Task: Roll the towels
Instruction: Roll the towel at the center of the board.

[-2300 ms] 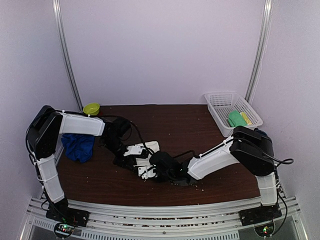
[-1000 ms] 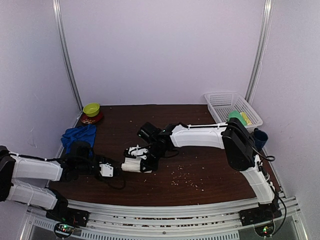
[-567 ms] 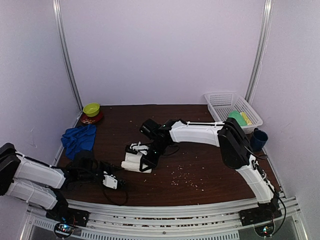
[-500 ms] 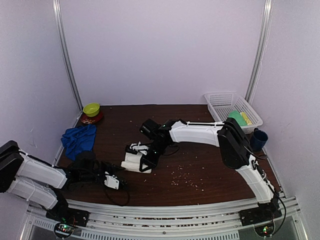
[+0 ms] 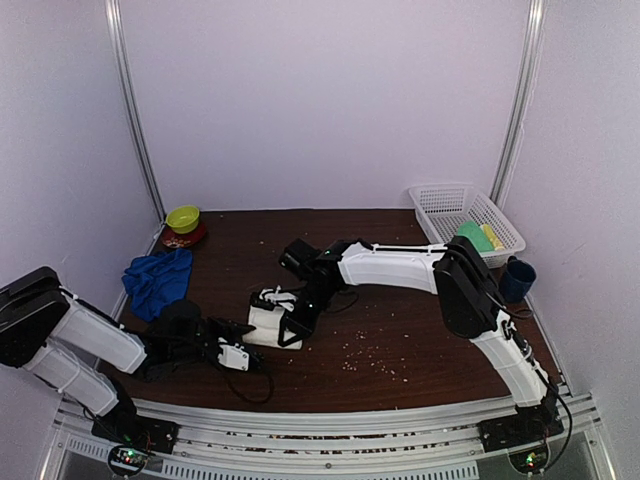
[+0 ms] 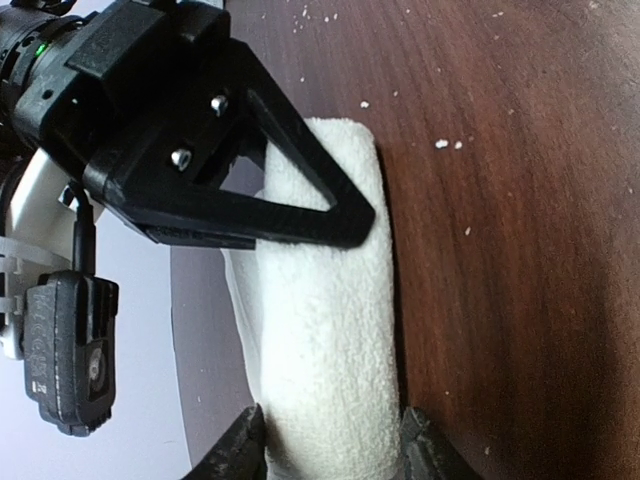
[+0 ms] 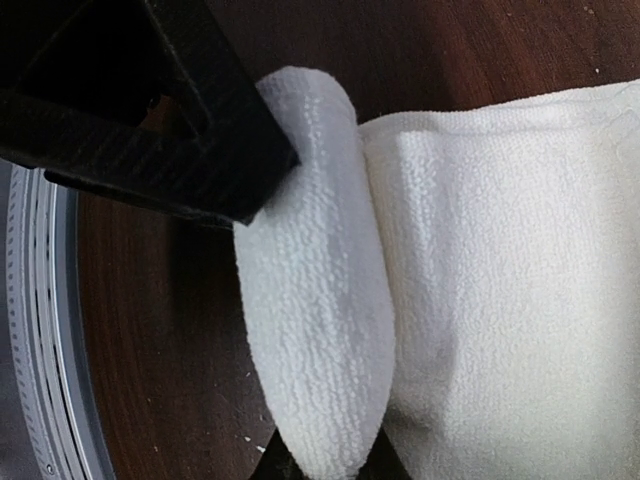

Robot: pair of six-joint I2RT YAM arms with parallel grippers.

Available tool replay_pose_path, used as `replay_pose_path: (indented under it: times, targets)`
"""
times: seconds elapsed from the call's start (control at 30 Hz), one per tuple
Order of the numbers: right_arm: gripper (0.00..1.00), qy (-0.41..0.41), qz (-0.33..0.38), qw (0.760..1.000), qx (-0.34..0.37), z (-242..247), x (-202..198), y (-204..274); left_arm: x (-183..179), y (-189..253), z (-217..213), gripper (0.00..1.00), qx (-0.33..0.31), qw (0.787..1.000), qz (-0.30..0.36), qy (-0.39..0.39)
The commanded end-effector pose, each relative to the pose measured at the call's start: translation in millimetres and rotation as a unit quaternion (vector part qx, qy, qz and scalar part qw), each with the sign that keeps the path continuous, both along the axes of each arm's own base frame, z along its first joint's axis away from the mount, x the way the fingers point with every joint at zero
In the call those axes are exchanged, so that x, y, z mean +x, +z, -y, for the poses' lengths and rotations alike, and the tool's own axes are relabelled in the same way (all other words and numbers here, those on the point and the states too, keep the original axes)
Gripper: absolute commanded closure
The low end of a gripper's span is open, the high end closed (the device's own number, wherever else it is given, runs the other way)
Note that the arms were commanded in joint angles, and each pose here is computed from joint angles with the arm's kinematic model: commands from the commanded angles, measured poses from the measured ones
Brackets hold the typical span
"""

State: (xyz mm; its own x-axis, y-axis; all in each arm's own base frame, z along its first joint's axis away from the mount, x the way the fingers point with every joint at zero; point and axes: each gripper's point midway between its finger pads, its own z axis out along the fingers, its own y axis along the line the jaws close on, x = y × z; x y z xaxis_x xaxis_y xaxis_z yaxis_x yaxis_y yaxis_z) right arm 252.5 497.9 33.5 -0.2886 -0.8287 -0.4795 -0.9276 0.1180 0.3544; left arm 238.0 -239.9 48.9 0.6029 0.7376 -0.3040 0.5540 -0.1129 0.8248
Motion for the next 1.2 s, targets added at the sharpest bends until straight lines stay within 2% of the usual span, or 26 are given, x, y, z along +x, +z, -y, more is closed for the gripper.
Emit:
replay_pose_path:
  times: [0.0,0.53,0.67,0.87,1.0,1.17]
  targets:
    - [0.89,0.003,-0.052,0.995,-0.091,29,-24,-58,9,10,6,0.54,-0.014,1.000,0.017,0.007]
    - [0.88,0.008,-0.056,0.994,-0.094,32,-26,-57,17,-23,1,0.57,0.043,0.998,-0.024,0.032]
    - [0.86,0.009,-0.054,0.994,-0.094,33,-26,-55,16,-31,-3,0.67,0.057,0.997,-0.036,0.037]
    - [0.83,0.008,-0.047,0.996,-0.081,32,-20,-45,12,-44,-8,0.98,0.088,0.993,-0.068,0.038]
    - [0.76,0.000,-0.035,0.997,-0.064,30,-10,-28,3,-53,-12,1.00,0.117,0.987,-0.107,0.030]
    - [0.60,-0.018,0.006,0.999,-0.027,33,6,7,-10,-54,-9,1.00,0.132,0.976,-0.171,0.019]
